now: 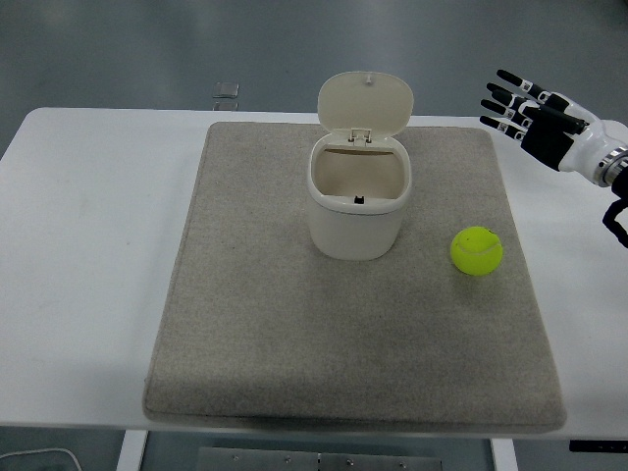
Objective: Pick up the tennis ball and place it in the box.
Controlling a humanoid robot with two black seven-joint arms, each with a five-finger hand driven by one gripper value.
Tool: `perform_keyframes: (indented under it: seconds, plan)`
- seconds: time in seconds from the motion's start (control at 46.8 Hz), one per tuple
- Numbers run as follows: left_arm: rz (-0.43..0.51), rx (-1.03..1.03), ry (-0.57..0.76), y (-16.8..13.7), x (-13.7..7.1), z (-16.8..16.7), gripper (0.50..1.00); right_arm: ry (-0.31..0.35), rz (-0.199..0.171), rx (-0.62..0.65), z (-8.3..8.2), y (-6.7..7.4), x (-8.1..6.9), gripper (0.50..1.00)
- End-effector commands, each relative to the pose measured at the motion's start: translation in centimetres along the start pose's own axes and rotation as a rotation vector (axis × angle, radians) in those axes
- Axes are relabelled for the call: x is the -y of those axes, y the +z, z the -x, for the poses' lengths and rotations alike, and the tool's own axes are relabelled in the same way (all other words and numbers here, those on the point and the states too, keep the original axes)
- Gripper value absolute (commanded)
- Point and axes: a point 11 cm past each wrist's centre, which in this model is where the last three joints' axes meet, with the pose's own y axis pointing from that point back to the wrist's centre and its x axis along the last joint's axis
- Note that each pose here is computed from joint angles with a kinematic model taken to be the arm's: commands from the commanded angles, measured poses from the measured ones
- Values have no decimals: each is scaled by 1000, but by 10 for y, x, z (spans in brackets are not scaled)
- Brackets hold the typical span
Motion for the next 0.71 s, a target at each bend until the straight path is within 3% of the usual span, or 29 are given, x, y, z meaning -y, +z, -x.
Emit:
perform_keyframes:
  seconds: [0.0, 0.684]
  plan:
    - [1, -3, -2, 0, 0, 1, 992, -1, 2, 1, 1, 1, 0, 915]
    - [1, 4, -1, 1, 0, 0, 992, 5, -10, -1, -2, -6, -1, 915]
